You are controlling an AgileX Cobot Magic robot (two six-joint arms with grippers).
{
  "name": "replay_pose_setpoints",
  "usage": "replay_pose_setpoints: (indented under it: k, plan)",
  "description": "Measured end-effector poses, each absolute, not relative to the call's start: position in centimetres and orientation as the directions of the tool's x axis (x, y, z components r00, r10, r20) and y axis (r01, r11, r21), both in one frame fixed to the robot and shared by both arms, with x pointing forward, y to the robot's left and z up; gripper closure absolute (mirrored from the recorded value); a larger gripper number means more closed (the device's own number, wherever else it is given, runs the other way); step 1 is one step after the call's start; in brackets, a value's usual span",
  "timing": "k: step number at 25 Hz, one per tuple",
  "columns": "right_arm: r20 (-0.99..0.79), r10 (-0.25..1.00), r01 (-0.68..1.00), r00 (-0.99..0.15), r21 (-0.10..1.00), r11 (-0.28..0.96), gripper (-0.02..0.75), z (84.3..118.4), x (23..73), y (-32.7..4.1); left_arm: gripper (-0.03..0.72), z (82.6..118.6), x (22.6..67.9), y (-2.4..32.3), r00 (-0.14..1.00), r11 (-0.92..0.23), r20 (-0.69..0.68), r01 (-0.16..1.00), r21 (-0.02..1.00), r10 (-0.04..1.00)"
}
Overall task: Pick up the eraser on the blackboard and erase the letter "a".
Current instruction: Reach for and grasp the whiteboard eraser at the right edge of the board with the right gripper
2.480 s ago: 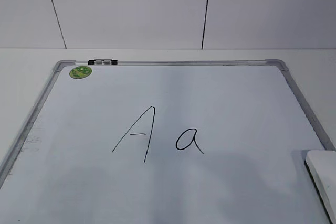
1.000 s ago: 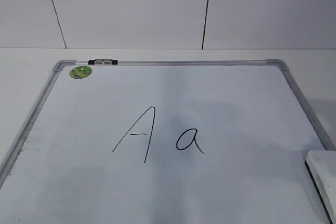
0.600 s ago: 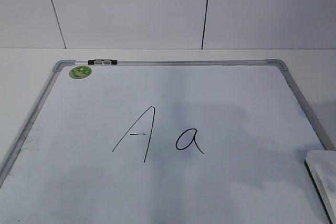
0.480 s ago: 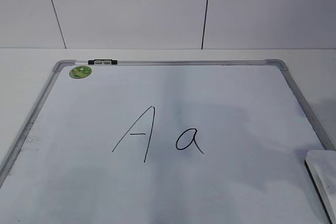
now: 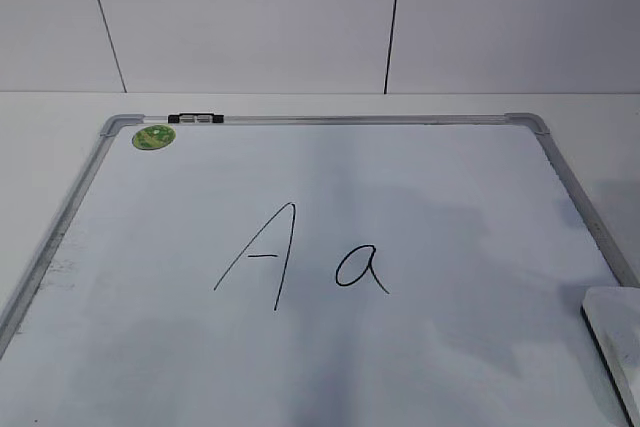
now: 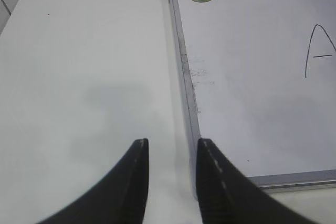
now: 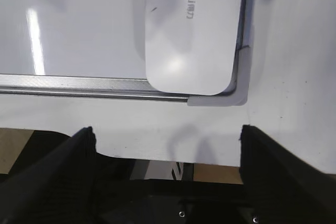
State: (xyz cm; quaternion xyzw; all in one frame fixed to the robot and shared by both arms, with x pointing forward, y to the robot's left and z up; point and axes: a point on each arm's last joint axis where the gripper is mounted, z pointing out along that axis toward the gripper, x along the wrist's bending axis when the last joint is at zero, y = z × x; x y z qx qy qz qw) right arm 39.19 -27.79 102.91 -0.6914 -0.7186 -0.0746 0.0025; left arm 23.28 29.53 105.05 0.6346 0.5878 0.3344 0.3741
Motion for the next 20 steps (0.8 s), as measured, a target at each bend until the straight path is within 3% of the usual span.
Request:
replay_pose_setpoints:
  k: [8,20]
  plan:
    - [0.078,0.996,0.985,-0.043,0.169,0.029,0.059,102.8,40.1,-28.0,0.454,105.1,23.3,29.5,0.085,-0.029,-0.015,0.496,0.868,0.996]
    - [0.079,0.997,0.990,-0.028,0.139,0.017,0.059,101.0,42.1,-27.8,0.454,105.1,23.3,29.5,0.085,-0.029,-0.015,0.496,0.868,0.996]
